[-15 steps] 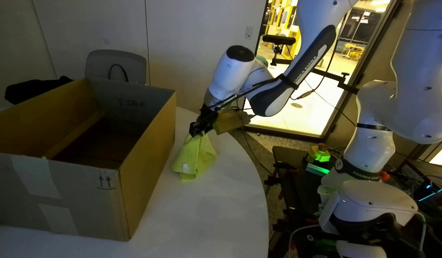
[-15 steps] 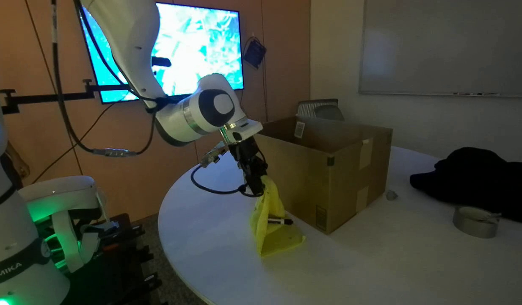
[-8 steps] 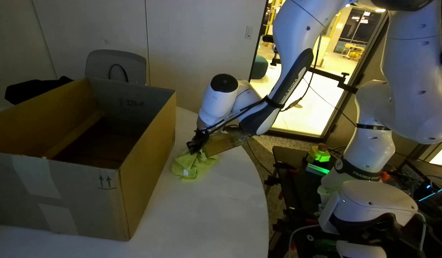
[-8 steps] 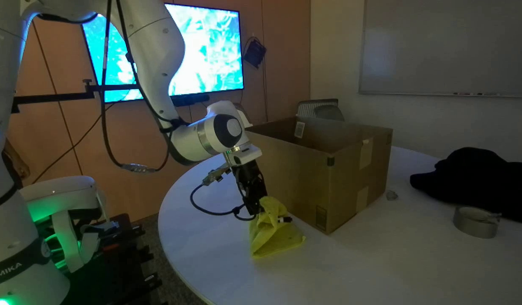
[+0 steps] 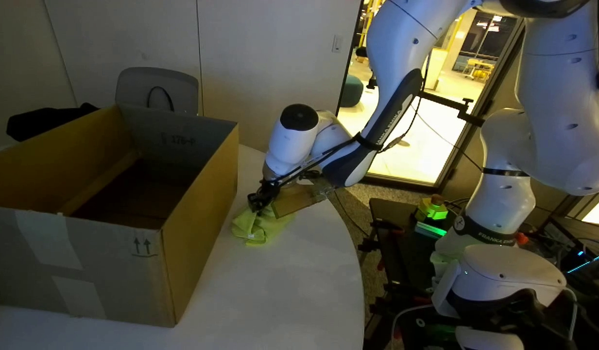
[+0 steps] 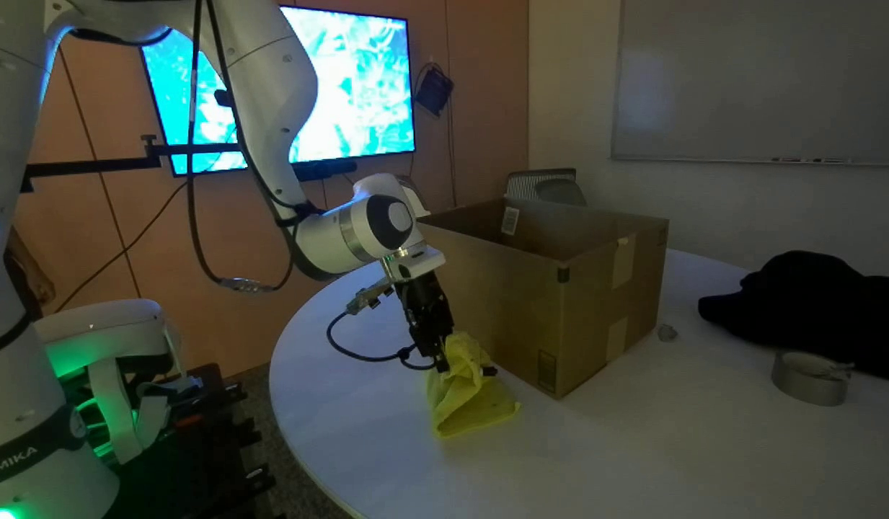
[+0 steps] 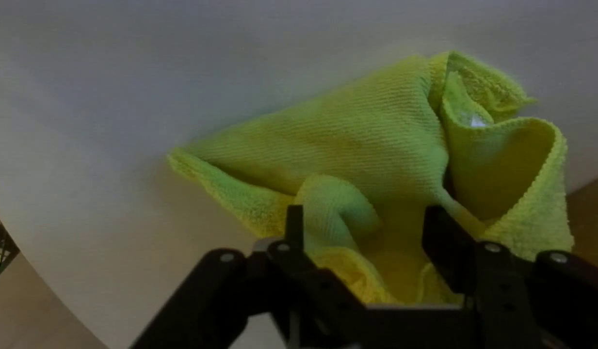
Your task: Put the marker on the yellow cloth then fold up the cloth and put it into the box
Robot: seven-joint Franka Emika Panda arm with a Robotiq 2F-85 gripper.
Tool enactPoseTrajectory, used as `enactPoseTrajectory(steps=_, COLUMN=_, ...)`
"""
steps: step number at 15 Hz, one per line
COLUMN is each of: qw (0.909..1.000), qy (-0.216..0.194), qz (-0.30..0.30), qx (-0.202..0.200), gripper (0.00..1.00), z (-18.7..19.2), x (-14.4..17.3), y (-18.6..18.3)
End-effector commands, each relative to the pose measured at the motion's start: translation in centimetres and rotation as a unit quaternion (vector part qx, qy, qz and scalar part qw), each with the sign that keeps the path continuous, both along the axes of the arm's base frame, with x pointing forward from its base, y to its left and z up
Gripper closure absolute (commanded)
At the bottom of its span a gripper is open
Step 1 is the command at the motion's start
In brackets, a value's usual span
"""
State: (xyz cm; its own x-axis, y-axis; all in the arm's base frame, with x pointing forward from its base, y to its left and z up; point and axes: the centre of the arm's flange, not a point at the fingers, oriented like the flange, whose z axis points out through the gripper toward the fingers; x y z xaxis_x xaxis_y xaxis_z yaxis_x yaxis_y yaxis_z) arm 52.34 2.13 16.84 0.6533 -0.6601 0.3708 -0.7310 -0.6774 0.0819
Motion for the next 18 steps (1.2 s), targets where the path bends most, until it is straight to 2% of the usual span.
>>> enactPoseTrajectory(steps=1, qw=0.9997, qy=-0.016, qz=0.017, qx=0.004, gripper=0.03, z=2.9, x=-0.7, y=1.7)
enactPoseTrajectory(steps=2, qw=0.9994, qy=-0.018, qz=0.028, qx=0.006, gripper=0.0, z=3.7, x=-0.8, y=2.3)
enactPoseTrajectory(steps=7, qw=0.9961, qy=-0.023, qz=0.081, qx=0.025, gripper=0.0, z=6.9, x=-0.6, y=5.0)
enactPoseTrajectory(steps=11, qw=0.9879, qy=0.007, qz=0.151, qx=0.034, gripper=0.0, z=7.7, x=-0.1, y=5.9)
enactPoseTrajectory(steps=14, qw=0.9707, qy=0.049, qz=0.233, qx=0.033, gripper=0.0, z=6.9, x=0.4, y=5.1)
enactPoseTrajectory(steps=18, qw=0.943, qy=0.104, qz=0.316, qx=0.017, gripper=0.0, z=5.7, x=1.7, y=2.3)
